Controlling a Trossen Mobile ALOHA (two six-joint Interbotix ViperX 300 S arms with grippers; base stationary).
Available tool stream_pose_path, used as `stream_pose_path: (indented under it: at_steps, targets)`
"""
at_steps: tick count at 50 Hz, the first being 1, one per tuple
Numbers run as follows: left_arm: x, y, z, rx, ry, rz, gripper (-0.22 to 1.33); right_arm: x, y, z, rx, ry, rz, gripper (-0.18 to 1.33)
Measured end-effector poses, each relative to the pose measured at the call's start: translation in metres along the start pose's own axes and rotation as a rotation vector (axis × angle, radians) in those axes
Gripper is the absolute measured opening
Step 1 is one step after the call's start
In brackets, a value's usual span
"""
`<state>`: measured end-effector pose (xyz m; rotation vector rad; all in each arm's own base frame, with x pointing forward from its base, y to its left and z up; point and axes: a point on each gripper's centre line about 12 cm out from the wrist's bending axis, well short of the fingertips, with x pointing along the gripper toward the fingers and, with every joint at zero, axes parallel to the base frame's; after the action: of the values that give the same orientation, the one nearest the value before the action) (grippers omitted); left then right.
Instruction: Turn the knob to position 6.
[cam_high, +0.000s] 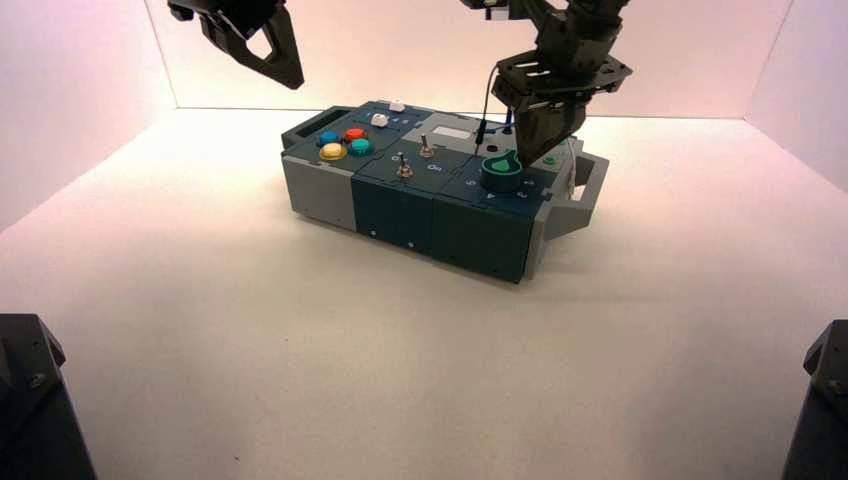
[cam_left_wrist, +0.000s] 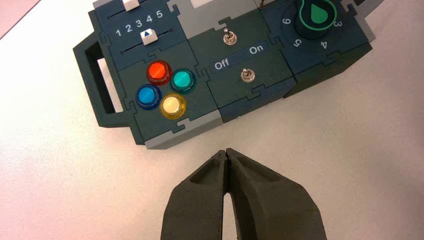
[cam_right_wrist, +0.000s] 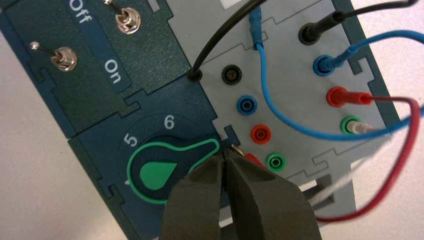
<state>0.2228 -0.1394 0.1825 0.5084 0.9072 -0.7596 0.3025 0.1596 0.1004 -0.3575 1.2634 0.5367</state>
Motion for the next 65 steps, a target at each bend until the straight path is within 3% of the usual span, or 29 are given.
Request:
stream_pose_path:
  at_steps: [40,65]
  targets:
    - [0.002,0.001,0.001,0.020,-0.004,0.005,-0.16,0.003,-0.003,0.018,-0.017,-0.028,-0.009,-0.14]
    - [0.002,0.001,0.001,0.019,-0.004,0.005,-0.17,0.004,0.000,0.015,-0.028,0.015,0.000,-0.14]
